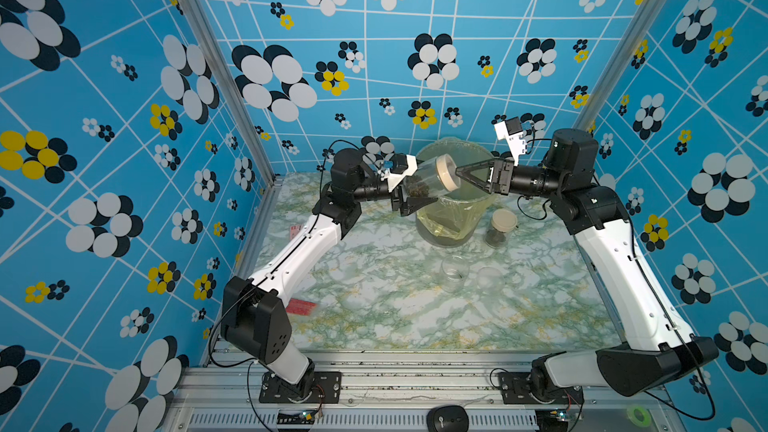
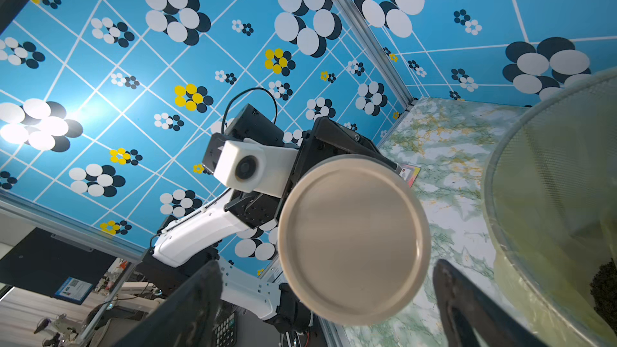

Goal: Empty moldy tea leaves from jars
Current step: Unscrew the lid from the jar.

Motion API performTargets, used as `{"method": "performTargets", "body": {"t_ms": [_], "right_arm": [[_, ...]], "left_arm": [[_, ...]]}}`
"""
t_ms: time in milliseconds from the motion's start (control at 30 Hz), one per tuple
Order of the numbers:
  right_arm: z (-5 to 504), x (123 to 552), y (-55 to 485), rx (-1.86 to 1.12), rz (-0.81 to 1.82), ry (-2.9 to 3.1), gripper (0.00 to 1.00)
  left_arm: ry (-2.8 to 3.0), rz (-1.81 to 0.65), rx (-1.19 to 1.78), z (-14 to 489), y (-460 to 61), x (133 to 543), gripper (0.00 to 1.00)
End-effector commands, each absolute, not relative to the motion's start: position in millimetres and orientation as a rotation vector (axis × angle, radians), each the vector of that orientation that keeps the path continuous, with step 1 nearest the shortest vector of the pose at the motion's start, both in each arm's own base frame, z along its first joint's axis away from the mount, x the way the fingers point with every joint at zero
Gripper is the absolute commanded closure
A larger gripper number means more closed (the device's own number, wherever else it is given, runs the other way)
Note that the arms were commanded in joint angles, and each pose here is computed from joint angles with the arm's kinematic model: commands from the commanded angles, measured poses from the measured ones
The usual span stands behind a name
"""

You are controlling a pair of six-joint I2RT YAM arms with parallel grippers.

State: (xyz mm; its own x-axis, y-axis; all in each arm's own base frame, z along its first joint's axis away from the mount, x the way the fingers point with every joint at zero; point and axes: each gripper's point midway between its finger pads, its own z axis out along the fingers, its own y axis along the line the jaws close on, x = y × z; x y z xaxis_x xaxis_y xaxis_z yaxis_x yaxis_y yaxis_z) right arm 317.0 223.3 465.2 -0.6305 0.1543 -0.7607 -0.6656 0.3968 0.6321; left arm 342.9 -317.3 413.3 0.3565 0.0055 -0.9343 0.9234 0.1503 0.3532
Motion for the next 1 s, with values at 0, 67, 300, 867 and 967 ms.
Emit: {"method": "performTargets", "body": {"t_ms": [0, 67, 300, 867, 967], "right_arm": [[447.5, 324.0, 211.6, -0.234, 1.315, 1.971, 0.01], [442.6, 324.0, 208.3, -0.173, 1.321, 1.994, 0.01], [424.5, 330.0, 192.1, 0.033, 1.240, 2.091, 0.01], [409.9, 343.9, 198.9, 0.087, 1.288, 2.135, 0.01], [417.0, 342.6, 201.1, 0.067, 1.310, 2.109, 0.01]], "left_arm": [[0.845, -0.685, 1.191, 444.9, -309.8, 340.0, 0.61], [0.819, -0.639, 1.179, 445.6, -310.6, 340.8, 0.61], [0.740, -0.349, 1.182, 434.8, -324.6, 344.5, 0.61], [0.673, -0.211, 1.147, 431.6, -340.6, 345.5, 0.61], [0.676, -0.216, 1.153, 430.2, -343.6, 346.3, 0.61]]}}
